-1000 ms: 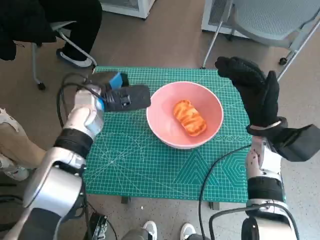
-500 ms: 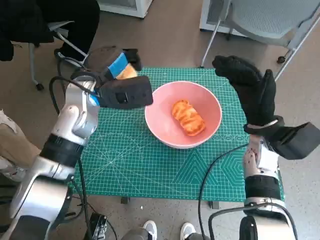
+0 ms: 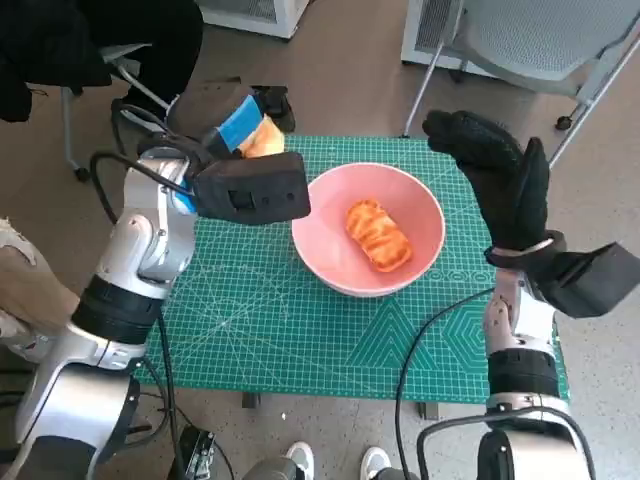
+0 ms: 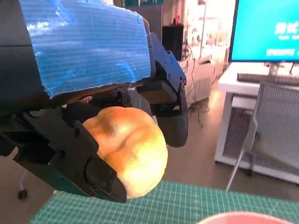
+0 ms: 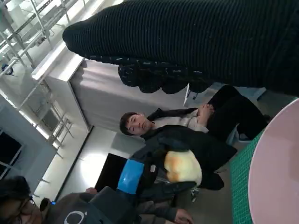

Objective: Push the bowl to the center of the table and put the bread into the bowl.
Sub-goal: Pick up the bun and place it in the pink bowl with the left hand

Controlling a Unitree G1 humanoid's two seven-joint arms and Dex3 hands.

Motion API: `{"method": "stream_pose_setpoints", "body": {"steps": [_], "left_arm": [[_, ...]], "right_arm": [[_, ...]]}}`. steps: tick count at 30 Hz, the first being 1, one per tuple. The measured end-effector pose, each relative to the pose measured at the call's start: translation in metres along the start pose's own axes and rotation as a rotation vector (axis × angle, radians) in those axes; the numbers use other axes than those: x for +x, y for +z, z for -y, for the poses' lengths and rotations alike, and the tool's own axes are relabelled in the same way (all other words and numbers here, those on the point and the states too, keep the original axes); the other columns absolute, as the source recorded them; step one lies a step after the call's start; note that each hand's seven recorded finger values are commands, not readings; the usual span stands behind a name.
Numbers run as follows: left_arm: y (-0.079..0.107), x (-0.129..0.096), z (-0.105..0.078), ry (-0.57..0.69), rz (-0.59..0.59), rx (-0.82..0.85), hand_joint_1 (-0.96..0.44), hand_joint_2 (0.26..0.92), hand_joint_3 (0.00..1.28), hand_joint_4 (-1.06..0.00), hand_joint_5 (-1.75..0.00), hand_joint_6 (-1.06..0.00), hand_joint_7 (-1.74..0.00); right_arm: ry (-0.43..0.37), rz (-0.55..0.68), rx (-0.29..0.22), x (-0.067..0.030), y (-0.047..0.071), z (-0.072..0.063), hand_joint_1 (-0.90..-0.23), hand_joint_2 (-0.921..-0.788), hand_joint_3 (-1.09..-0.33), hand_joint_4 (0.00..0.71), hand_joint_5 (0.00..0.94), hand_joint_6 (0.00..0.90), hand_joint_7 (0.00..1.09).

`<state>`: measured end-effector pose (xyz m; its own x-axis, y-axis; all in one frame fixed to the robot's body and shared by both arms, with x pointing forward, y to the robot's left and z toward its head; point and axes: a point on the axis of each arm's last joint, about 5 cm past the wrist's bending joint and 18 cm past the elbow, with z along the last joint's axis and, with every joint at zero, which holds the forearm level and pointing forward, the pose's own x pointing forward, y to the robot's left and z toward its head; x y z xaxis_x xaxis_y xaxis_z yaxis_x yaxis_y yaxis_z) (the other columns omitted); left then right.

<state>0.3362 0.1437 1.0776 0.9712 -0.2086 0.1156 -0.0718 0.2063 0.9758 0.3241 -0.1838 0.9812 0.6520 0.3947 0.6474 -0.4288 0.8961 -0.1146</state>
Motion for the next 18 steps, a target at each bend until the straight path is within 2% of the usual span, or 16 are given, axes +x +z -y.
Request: {"method": "stream_pose_setpoints", "body": {"steps": [10,15,18], "left_arm": [[0.038,0.001,0.008,-0.019,0.132,-0.023,0.0,0.89,0.04,-0.81,-1.1,-0.69,-1.04],[0.057,0.004,0.012,-0.035,0.224,-0.022,0.0,0.909,0.05,-0.76,-1.2,-0.67,-1.02],[0.065,0.007,0.014,-0.042,0.266,-0.017,0.0,0.917,0.11,-0.66,-1.31,-0.6,-1.09]], "right_arm": [[0.001,0.005,-0.002,0.0003,0.001,0.0,-0.679,-0.921,-0.766,0.17,0.0,0.0,0.54],[0.001,0.011,-0.008,-0.0001,0.001,0.0,-0.68,-0.921,-0.766,0.17,0.0,0.0,0.54],[-0.001,0.013,-0.014,-0.0014,0.001,0.0,-0.68,-0.921,-0.767,0.17,0.0,0.0,0.54]]}}
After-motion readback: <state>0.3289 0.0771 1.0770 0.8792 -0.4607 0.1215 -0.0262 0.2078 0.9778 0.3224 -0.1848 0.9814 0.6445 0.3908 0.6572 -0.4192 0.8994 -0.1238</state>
